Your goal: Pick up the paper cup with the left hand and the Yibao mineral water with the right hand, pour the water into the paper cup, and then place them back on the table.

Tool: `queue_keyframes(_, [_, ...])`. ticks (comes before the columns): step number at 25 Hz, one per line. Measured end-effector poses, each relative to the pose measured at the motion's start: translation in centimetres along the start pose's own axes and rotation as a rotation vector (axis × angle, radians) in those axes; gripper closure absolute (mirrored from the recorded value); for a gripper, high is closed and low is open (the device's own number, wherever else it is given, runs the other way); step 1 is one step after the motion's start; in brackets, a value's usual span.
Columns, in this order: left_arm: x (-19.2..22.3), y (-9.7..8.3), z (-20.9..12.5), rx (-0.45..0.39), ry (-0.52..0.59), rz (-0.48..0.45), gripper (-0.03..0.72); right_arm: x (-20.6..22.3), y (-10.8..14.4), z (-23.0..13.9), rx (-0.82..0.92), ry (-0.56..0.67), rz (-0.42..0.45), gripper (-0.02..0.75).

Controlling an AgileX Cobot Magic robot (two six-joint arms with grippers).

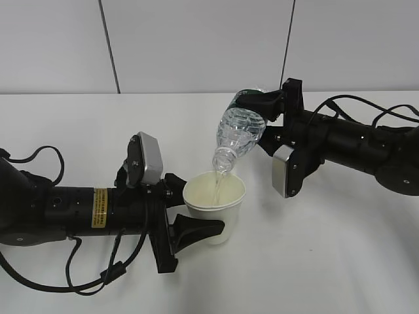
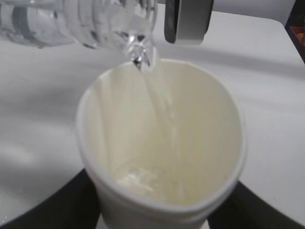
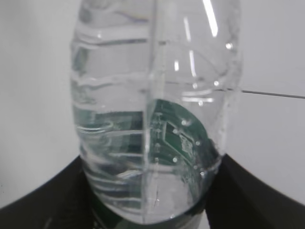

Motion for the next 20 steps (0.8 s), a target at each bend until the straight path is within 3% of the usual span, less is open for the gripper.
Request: queue_keyframes(20, [0.0, -0.02, -0.02, 0.001, 0.001, -0.001, 0.255, 0.0, 0.0, 0.0, -0.038, 0.0, 0.0, 0.304])
Point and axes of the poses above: a point on each arm's last joint axis where the gripper is mounted, x pointing out along that axis toward the gripper, y along the wrist's bending axis when the last joint is at zero, z = x × y, the point moved 9 cm from there along x, pointing out along that axis toward the gripper, and after that the axes turned 11 degrees about x, right-handed, at the moved point
